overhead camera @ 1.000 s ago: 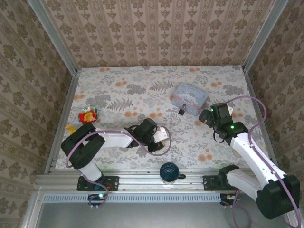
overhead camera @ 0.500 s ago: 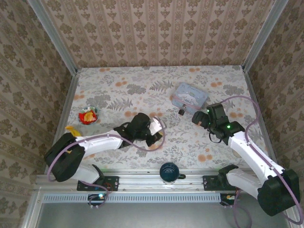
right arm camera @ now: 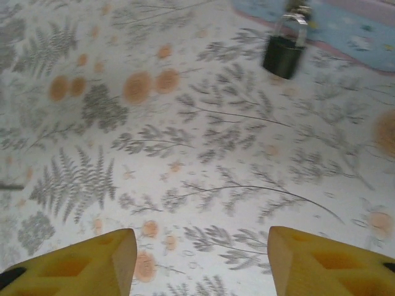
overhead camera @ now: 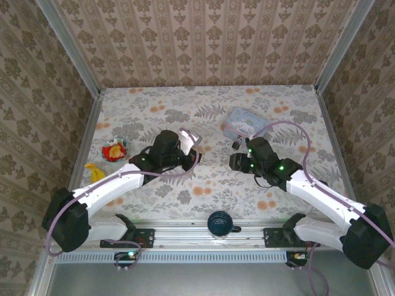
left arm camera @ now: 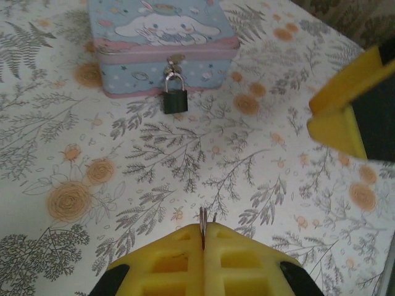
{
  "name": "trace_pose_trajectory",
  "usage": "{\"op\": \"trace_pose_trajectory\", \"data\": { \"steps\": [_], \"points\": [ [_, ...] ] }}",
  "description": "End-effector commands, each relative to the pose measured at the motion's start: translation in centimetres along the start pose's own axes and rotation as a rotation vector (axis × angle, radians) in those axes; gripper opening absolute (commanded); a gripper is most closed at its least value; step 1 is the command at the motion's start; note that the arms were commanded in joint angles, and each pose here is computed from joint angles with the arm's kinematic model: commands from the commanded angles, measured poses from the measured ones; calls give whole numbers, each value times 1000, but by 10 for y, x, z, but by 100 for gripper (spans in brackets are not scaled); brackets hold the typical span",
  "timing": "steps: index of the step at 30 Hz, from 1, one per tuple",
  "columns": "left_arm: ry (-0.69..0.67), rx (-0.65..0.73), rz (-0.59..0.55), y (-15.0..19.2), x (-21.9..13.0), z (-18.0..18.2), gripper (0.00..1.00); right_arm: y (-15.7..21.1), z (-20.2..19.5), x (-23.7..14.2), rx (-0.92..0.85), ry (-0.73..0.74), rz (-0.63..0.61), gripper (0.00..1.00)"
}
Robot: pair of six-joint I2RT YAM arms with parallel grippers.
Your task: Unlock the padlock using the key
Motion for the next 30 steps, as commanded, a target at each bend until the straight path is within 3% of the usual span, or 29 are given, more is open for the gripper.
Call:
{"op": "trace_pose_trajectory", "data": {
  "steps": [1, 14, 30],
  "points": [
    [16, -127, 9, -9, -10, -1, 0, -20, 30, -4, -142, -65, -88, 55],
    [77, -239, 8, -27, -18, -9, 0, -43, 106, -5, -400, -262, -300, 38],
    [146, -265, 16, -28, -17, -18, 0, -45, 118, 8, -451, -295, -303, 34]
  ]
}}
Point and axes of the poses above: each hand's point on the last joint's axis, 136 mm out from that joint toward the fingers, its own x axis out along the fingers, its own z axis along the line the jaws close on, y = z × x, the point moved 4 cm from there along -x, back along the fingers, and after that the axes turned 12 degrees about -x, right-handed, at the moved point
